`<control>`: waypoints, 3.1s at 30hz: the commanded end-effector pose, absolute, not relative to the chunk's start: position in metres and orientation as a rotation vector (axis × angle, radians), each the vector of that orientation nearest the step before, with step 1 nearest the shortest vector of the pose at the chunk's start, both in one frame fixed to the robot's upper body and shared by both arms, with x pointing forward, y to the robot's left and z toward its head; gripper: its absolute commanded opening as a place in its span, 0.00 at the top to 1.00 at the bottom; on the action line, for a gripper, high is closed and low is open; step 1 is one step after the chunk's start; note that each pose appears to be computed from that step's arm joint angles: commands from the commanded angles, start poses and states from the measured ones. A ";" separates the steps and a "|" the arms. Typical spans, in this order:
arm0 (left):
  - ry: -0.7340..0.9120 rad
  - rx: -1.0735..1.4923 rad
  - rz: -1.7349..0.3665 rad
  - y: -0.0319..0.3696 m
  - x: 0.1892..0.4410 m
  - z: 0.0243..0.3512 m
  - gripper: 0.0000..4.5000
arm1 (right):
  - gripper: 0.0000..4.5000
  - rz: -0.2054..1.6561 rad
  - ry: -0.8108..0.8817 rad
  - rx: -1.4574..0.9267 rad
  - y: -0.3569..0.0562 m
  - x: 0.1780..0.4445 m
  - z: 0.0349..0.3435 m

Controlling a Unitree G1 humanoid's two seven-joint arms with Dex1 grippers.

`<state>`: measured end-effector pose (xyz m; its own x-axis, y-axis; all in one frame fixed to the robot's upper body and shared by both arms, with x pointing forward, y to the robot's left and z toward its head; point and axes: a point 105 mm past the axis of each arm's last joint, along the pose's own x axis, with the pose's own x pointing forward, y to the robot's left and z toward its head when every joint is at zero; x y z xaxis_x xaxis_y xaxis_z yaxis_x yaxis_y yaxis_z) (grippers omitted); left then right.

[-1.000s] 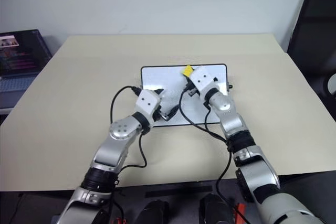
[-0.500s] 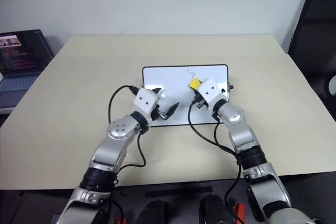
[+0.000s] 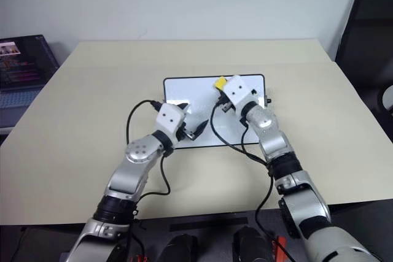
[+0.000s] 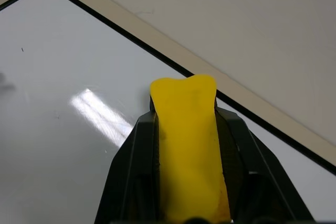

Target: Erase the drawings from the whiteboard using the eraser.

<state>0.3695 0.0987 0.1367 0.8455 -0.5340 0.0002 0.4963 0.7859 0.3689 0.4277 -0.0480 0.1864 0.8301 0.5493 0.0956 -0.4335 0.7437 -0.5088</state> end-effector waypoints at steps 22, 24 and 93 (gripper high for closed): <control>-0.176 0.378 -0.546 0.098 0.371 0.157 0.00 | 0.75 0.500 -0.155 -0.481 -0.072 0.427 0.169; -0.176 0.379 -0.541 0.100 0.371 0.158 0.00 | 0.75 0.491 -0.133 -0.481 -0.079 0.425 0.165; -0.176 0.378 -0.551 0.096 0.369 0.155 0.00 | 0.75 0.564 -0.278 -0.458 -0.038 0.424 0.198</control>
<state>0.3714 0.0998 0.1409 0.8470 -0.5314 0.0149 0.4876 0.7877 0.3766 0.4225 -0.0367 0.1833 0.8136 0.5746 0.0886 -0.4747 0.7445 -0.4694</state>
